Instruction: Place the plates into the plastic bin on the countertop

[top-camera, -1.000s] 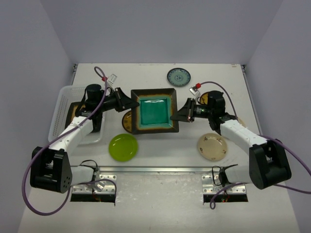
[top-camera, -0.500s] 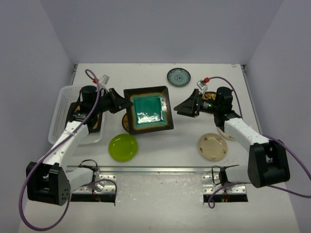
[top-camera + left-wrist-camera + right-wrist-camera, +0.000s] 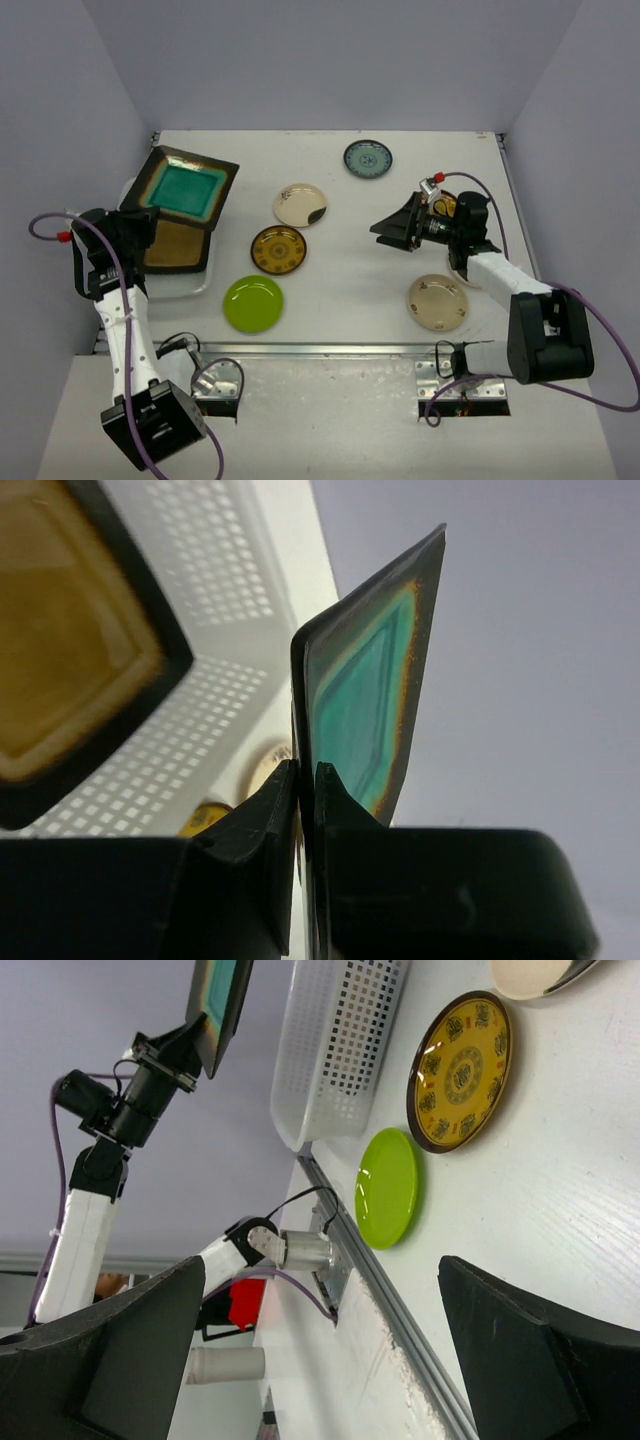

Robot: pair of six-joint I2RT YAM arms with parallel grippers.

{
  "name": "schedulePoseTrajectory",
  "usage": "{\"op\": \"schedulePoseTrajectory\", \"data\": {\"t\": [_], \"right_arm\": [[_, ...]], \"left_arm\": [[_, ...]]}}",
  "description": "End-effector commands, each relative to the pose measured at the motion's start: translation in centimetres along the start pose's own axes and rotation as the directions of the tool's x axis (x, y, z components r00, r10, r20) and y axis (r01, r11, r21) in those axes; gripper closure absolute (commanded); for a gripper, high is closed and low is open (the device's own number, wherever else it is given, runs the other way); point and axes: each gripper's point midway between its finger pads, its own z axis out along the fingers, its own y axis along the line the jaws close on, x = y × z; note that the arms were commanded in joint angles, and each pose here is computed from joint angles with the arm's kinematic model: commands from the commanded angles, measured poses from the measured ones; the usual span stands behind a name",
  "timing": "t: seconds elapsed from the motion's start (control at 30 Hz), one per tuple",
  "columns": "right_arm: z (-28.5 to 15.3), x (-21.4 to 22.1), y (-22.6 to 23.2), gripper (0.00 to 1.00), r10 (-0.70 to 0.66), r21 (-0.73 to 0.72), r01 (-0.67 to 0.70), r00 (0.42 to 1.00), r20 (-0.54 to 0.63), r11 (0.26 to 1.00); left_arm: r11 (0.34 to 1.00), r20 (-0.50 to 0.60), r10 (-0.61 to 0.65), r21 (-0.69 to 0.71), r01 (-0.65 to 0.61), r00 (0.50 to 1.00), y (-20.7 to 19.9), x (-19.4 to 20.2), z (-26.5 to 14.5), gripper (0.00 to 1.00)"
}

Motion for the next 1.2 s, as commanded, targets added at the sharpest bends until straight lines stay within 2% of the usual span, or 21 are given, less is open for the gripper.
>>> {"op": "schedulePoseTrajectory", "data": {"t": [0.0,0.17,0.33,0.57,0.77,1.03,1.07,1.17], "right_arm": [[-0.3,0.0,1.0,0.01,-0.061,-0.051,0.061,0.998,0.006,0.997],[-0.3,0.5,0.4,0.01,-0.039,-0.059,0.039,0.999,0.001,0.997],[-0.3,0.5,0.4,0.01,-0.020,-0.078,0.020,1.000,-0.001,0.997],[-0.4,0.4,0.5,0.01,-0.017,-0.084,0.017,1.000,0.004,0.996],[-0.4,0.4,0.6,0.01,-0.015,-0.088,0.015,1.000,0.004,0.996],[-0.5,0.5,0.5,0.01,-0.014,-0.088,0.014,1.000,0.006,0.996],[-0.5,0.5,0.5,0.01,-0.013,-0.089,0.013,1.000,0.005,0.996],[-0.4,0.4,0.5,0.01,-0.008,-0.086,0.009,1.000,0.007,0.996]], "left_arm": [[0.980,0.206,-0.200,0.041,0.196,0.958,-1.9,-3.8,-2.1,1.00],[0.966,0.299,-0.230,-0.048,0.255,0.926,1.2,-5.2,-0.6,1.00],[0.961,0.374,-0.195,-0.113,0.253,0.907,3.1,-6.5,0.0,1.00],[0.954,0.413,-0.146,-0.181,0.239,0.899,5.4,-6.9,0.4,1.00],[0.960,0.344,-0.099,-0.214,0.180,0.934,6.2,-6.0,1.6,1.00],[0.956,0.289,-0.073,-0.251,0.149,0.955,7.9,-5.7,3.1,1.00],[0.958,0.268,-0.077,-0.246,0.146,0.960,7.8,-5.4,3.3,0.92],[0.958,0.232,-0.062,-0.260,0.124,0.971,8.0,-5.1,3.8,0.49]]}}
